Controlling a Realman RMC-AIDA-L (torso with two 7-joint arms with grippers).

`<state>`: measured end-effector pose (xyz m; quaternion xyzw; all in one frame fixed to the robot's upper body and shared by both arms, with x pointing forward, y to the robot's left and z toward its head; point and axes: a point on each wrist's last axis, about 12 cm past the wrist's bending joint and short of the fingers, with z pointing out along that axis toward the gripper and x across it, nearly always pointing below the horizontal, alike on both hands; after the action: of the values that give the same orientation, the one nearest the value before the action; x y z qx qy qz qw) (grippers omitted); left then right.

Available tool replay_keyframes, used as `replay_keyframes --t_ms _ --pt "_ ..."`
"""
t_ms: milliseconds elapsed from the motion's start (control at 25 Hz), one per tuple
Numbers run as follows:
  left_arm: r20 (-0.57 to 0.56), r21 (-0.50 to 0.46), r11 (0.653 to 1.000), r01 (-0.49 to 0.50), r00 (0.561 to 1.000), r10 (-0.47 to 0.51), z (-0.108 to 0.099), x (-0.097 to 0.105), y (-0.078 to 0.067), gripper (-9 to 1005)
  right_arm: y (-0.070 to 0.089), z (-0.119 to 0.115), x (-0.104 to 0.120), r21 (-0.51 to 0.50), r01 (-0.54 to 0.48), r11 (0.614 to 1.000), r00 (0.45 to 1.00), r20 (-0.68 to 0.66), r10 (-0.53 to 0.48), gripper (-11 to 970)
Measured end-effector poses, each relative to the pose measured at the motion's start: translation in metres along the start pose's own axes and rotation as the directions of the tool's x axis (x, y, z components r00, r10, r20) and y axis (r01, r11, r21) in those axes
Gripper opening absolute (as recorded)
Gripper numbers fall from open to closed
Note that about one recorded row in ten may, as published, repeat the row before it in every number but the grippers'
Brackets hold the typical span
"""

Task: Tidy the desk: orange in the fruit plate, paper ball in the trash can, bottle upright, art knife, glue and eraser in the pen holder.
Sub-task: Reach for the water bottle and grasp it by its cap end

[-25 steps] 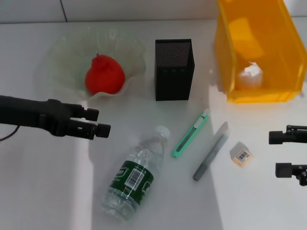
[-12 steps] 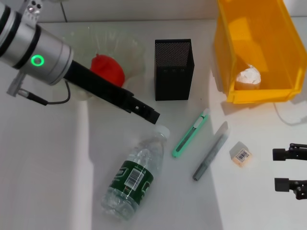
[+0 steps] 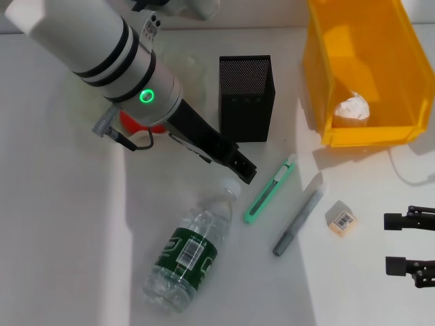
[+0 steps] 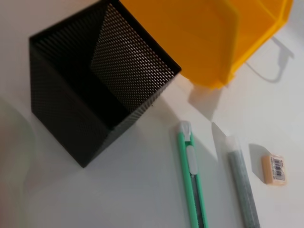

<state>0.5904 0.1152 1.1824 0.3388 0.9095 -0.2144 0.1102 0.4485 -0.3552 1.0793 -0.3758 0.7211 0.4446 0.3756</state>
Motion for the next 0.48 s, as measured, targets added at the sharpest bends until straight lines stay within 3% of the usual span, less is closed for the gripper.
replay_keyframes --t_ms 280,480 --pt "-0.011 -0.056 0.998 0.002 1.000 -0.002 0.023 0.004 0.008 826 0.001 0.004 0.001 -0.005 -0.004 1.000 1.000 0.007 0.004 808" --pt "-0.006 -0.075 0.997 0.005 1.000 -0.005 0.029 0.005 0.011 825 0.001 0.006 0.001 -0.007 -0.005 1.000 1.000 0.011 0.005 808"
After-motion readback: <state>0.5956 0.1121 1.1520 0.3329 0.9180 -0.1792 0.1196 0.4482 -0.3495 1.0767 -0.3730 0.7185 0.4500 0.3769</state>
